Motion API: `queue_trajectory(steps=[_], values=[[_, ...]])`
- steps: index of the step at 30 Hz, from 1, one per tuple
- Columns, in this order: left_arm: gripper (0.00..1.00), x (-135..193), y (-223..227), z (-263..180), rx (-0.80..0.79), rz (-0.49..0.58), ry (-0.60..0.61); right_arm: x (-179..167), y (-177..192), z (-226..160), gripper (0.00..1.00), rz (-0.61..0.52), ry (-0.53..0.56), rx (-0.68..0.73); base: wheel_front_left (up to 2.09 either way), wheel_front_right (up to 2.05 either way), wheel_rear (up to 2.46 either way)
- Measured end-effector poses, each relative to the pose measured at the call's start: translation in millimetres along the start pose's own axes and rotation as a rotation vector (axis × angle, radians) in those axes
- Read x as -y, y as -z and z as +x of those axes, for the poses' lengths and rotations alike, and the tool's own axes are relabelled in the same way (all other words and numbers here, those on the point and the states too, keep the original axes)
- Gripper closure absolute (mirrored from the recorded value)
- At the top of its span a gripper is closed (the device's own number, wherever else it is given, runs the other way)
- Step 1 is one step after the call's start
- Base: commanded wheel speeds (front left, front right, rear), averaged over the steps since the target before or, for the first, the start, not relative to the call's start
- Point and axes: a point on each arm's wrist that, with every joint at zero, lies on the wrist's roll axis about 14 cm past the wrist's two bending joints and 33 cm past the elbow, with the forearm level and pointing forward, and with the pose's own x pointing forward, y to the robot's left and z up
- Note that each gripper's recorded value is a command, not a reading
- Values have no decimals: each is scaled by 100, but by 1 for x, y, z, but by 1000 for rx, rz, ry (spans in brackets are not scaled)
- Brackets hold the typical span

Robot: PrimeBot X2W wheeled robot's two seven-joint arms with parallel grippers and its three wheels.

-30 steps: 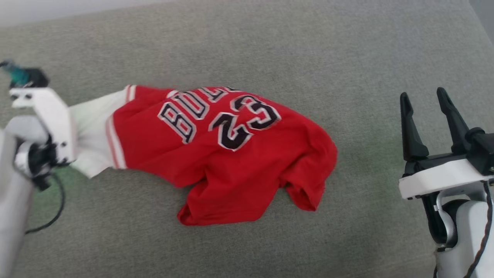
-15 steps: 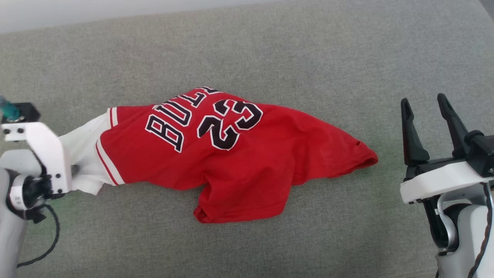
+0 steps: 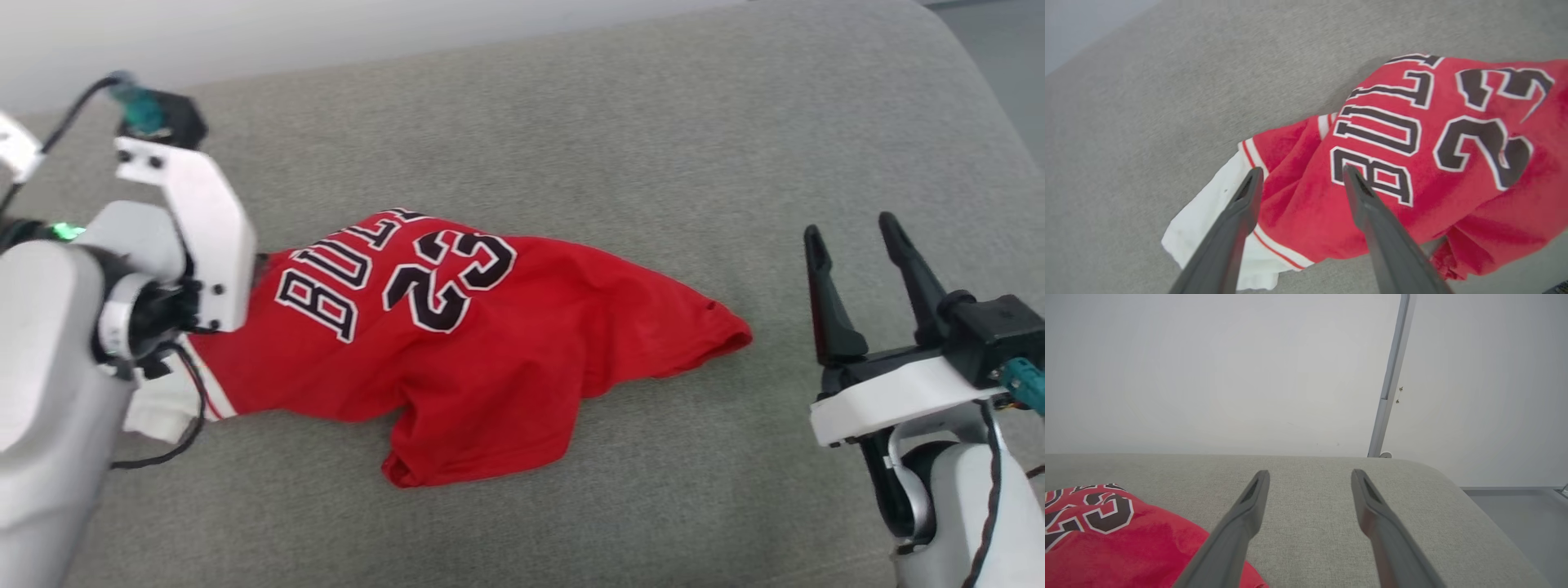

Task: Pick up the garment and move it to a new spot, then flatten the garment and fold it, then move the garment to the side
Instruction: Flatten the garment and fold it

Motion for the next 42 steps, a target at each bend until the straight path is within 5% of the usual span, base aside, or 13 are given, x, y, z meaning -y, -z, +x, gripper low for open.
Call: queue_trajectory(steps=[10,19,20,21,22,30,42], values=[[0,63,-15,41,-79,137,111,16,4,-13,0,10,57,-6,0,0,0],[0,84,5,95,-174,179,177,31,20,-15,0,8,110,-43,0,0,0],[56,87,5,99,-177,177,192,33,23,-16,0,8,114,-47,0,0,0],[96,88,2,101,-171,171,203,33,24,-15,0,7,117,-48,0,0,0],[100,89,2,104,-169,169,208,34,24,-14,0,6,120,-47,0,0,0],[100,110,-25,95,-88,227,251,37,25,-10,0,8,128,-41,0,0,0],[100,183,-72,37,110,363,433,28,16,-2,0,16,104,-9,0,0,0]])
